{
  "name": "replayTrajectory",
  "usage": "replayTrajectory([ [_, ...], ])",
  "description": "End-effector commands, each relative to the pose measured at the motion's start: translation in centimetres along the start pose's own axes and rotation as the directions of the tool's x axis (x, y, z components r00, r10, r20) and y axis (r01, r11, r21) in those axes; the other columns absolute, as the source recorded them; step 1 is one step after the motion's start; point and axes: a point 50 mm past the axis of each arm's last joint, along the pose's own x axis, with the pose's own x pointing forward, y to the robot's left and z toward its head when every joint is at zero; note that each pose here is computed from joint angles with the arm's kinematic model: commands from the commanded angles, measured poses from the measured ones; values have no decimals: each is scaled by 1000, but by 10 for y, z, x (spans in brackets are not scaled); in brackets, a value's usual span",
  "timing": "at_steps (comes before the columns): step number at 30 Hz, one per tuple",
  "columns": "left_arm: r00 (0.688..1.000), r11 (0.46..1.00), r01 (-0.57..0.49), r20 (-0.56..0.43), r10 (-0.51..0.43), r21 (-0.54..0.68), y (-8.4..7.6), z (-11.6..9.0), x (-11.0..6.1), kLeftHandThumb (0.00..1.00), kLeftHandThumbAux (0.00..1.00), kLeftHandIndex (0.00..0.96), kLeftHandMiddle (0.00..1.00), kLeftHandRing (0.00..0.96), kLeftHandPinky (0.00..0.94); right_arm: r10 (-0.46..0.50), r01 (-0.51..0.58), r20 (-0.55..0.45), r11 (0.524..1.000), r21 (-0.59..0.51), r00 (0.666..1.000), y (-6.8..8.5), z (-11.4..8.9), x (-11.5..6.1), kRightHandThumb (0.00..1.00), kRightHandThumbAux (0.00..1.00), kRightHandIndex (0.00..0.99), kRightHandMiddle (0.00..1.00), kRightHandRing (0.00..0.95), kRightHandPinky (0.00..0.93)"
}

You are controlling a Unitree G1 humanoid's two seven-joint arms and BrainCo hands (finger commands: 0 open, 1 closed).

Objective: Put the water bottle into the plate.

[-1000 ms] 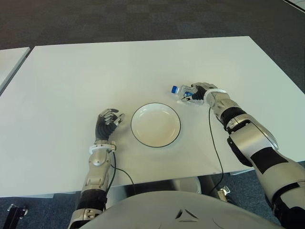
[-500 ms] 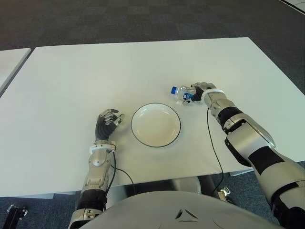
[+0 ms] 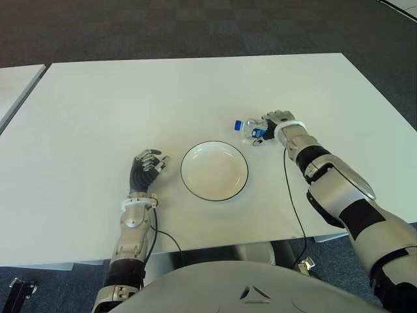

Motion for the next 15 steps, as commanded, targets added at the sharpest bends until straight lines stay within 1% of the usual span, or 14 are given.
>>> replayTrajectory([
  [1,999,1000,7,-54,-7,2,1,-8,-3,701,716,433,672,667,638,180,-176,23,978,-116,983,74,16,-11,579,565,70,88,107,225],
  [2,998,1000,4,-57,-4,-1,1,-8,-3,701,716,433,672,666,637,173,-170,21,979,-117,985,75,17,-12,582,571,90,102,121,243],
  [3,998,1000,2,-59,-2,-2,1,-8,-3,701,715,433,670,664,634,169,-166,21,979,-117,985,75,17,-12,586,583,148,146,168,289],
  [4,998,1000,-3,-62,2,-7,1,-8,-3,701,715,433,669,663,633,165,-162,18,981,-110,986,77,17,-12,588,587,169,161,185,305],
  [5,998,1000,-6,-64,5,-10,1,-8,-3,702,715,433,667,659,630,162,-160,16,981,-106,987,78,17,-13,630,632,260,236,260,366],
  [6,998,1000,-10,-65,9,-11,2,-8,-3,702,715,433,665,657,628,162,-160,13,983,-93,987,81,17,-14,657,661,318,285,308,406],
  [7,998,1000,-12,-66,11,-12,2,-8,-3,703,715,433,664,655,628,161,-160,11,984,-83,987,83,17,-14,675,680,358,357,379,463],
  [8,998,1000,-15,-67,14,-12,2,-8,-3,703,715,433,664,654,628,158,-157,10,985,-69,987,84,17,-15,681,686,372,382,405,484],
  [9,998,1000,-17,-66,16,-11,2,-8,-3,703,714,433,663,652,630,149,-148,10,988,-52,989,84,17,-14,689,697,393,455,483,549],
  [11,998,1000,-18,-66,18,-9,2,-8,-3,703,714,433,664,651,633,137,-136,11,990,-36,991,83,17,-14,695,707,411,533,557,630],
  [13,998,1000,-19,-66,19,-8,3,-8,-3,704,714,433,665,651,635,121,-121,17,992,-25,992,81,18,-14,698,714,423,591,611,689],
  [15,998,1000,-19,-64,19,-4,3,-8,-4,703,714,433,666,651,637,108,-108,23,994,-17,994,80,18,-14,698,718,427,625,640,716],
])
